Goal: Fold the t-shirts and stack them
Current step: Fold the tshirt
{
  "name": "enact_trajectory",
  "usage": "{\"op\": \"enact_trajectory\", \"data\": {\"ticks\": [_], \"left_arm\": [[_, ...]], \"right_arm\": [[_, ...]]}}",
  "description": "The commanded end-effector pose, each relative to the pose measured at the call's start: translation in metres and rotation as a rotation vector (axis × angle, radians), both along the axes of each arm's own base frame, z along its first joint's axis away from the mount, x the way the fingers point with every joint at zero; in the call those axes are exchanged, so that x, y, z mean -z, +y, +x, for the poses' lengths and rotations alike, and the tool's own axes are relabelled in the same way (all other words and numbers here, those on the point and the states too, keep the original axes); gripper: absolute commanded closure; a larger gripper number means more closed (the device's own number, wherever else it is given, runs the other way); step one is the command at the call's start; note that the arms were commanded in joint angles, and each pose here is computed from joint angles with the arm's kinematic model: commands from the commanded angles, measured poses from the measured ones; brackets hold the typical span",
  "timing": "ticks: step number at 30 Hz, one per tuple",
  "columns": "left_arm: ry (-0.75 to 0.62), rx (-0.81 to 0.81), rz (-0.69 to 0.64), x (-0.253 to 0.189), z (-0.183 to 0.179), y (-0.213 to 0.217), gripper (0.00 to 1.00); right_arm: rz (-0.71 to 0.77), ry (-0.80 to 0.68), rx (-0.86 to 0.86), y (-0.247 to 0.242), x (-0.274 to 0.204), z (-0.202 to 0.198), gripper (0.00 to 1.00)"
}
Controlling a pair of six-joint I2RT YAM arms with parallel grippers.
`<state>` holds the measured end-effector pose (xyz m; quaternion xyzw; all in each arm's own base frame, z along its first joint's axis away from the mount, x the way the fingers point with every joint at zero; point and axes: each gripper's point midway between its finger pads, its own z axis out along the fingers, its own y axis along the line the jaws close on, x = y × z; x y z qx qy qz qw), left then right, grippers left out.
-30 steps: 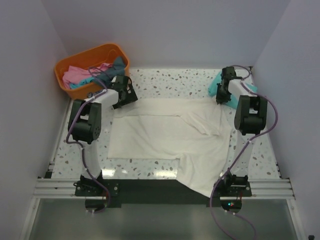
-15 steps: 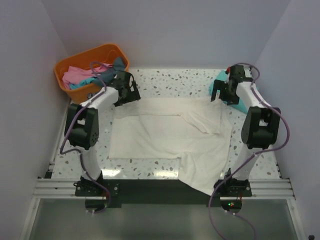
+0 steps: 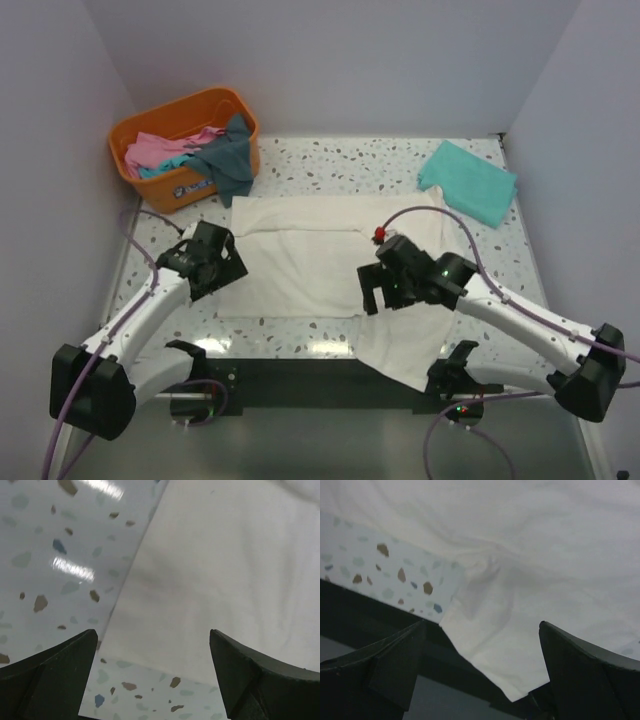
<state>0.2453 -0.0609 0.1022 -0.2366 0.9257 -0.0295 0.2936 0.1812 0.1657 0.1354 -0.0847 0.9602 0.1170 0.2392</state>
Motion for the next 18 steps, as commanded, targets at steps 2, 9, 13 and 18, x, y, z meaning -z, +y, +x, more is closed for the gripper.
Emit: {"op": "enact_trajectory", "data": {"ticks": [2, 9, 13, 18], "left_arm": [[0.176, -0.171, -0.02, 0.042, -0.063, 0.015, 0.0], [0.242, -0.271, -0.124, 0.076, -0.08, 0.004, 0.03], [0.286, -0.316, -0.121, 0.093, -0.087, 0.005, 0.16], [0.311, -0.369, -0.093, 0.103, -0.093, 0.011, 0.38]], "right_arm": [[-0.068, 0.106, -0.097, 0.022, 0.026, -0.075, 0.01], [-0.235, 0.131, -0.222, 0.026, 0.06, -0.117, 0.01], [-0.235, 0.122, -0.215, 0.016, 0.061, -0.118, 0.01], [-0.196, 0.165, -0.272, 0.016, 0.063, -0.13, 0.02]]}}
